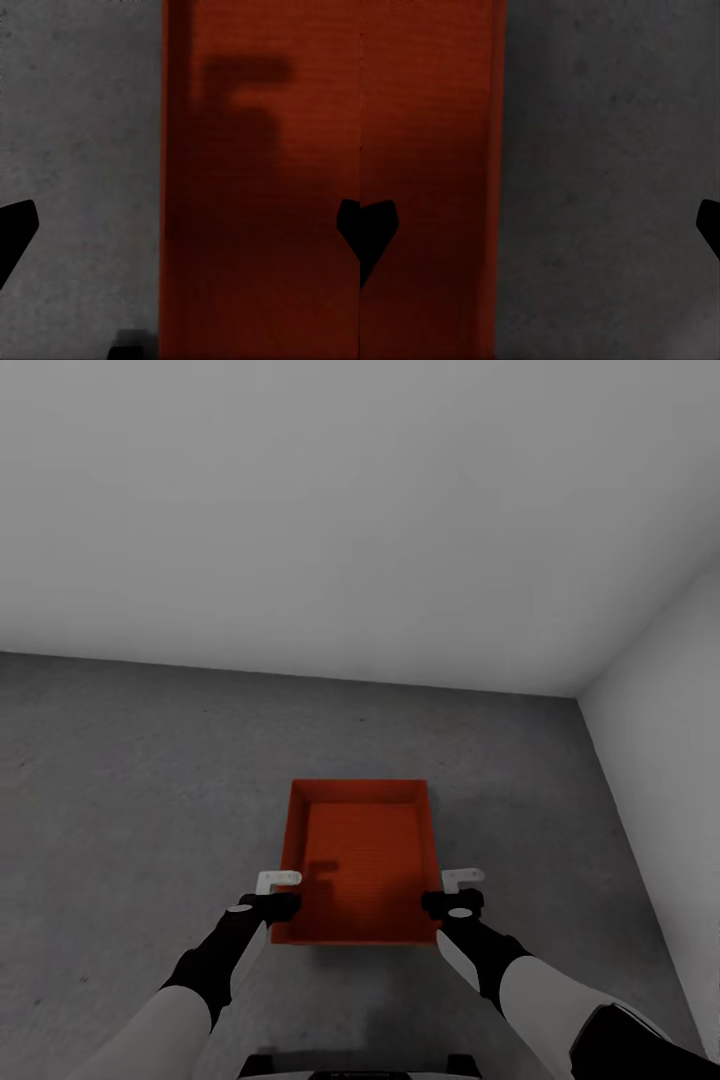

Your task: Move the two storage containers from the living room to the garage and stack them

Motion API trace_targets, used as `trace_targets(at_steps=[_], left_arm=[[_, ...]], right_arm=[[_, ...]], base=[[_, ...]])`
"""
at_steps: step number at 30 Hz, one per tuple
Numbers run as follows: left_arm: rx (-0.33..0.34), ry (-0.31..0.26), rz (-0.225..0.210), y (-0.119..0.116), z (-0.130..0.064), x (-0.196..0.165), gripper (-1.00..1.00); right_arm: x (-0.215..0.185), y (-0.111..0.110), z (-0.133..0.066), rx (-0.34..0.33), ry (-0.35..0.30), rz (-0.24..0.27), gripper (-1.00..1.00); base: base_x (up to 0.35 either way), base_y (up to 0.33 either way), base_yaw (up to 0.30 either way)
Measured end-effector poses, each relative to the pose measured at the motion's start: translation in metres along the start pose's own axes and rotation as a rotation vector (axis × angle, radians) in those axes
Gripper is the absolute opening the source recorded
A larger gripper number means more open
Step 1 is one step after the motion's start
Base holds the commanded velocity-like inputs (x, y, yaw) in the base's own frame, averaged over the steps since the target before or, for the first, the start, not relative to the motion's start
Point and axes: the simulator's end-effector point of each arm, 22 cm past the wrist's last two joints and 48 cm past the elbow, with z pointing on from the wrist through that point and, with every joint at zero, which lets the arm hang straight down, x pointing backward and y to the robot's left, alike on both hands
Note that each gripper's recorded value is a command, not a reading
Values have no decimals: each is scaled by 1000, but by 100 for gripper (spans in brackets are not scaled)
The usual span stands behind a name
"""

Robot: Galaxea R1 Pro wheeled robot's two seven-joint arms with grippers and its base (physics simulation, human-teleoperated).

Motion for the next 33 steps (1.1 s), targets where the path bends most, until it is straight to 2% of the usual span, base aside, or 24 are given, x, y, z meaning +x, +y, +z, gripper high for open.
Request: trace_targets(at_steps=[33], left_arm=[[1,-19,1,-1,-50,-19,100]], right_arm=[[-21,-8,-48,0,-15,7,100]], base=[[0,0,0]])
